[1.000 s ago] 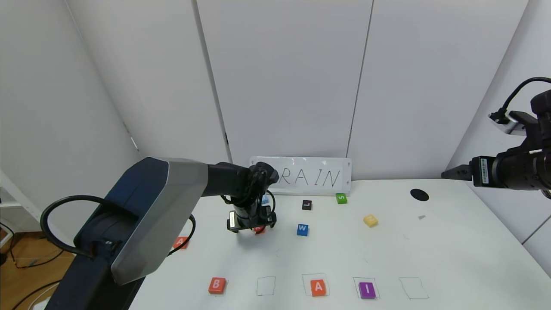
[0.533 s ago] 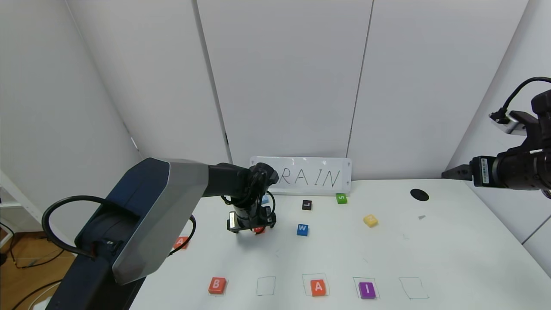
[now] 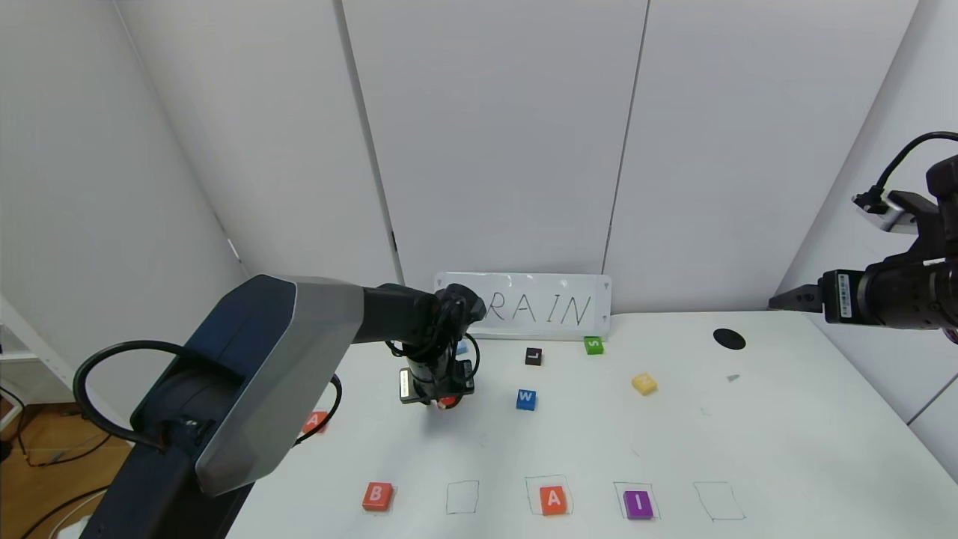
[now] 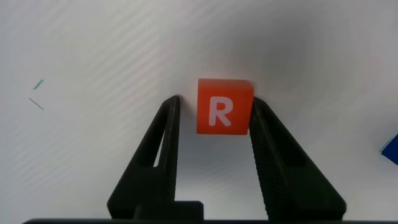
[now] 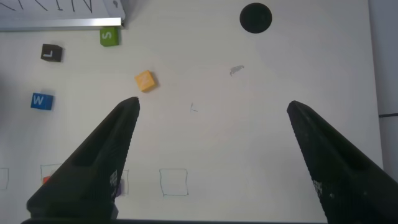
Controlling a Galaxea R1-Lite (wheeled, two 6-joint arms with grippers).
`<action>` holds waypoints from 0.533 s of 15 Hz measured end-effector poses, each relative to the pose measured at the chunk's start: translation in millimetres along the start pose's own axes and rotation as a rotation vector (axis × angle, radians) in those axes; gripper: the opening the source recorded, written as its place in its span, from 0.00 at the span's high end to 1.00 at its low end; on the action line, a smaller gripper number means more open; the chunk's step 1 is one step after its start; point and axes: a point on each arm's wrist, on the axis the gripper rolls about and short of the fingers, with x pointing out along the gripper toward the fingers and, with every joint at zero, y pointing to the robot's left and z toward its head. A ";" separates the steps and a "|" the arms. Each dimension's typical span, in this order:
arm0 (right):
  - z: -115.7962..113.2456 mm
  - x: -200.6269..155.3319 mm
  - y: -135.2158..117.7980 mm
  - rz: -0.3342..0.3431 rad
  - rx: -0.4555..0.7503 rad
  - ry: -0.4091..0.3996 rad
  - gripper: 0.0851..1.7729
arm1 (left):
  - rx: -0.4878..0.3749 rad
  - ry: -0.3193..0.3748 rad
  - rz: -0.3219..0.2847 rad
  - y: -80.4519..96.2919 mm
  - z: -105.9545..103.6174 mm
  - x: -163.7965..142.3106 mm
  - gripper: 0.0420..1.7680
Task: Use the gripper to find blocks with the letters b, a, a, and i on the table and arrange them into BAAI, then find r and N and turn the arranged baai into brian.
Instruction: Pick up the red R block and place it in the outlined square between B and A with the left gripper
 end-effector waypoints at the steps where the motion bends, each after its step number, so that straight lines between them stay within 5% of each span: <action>1: 0.1 0.0 -0.2 -0.001 0.000 0.000 0.04 | 0.000 0.000 0.000 0.0 0.0 0.0 0.62; 2: 0.1 0.0 -0.2 -0.001 0.000 0.000 0.04 | 0.001 0.001 0.001 -0.1 -0.3 -0.1 0.73; 8: 0.4 -0.7 -0.2 0.000 0.000 -0.003 0.04 | 0.003 0.002 0.002 -0.2 -0.7 -0.8 0.73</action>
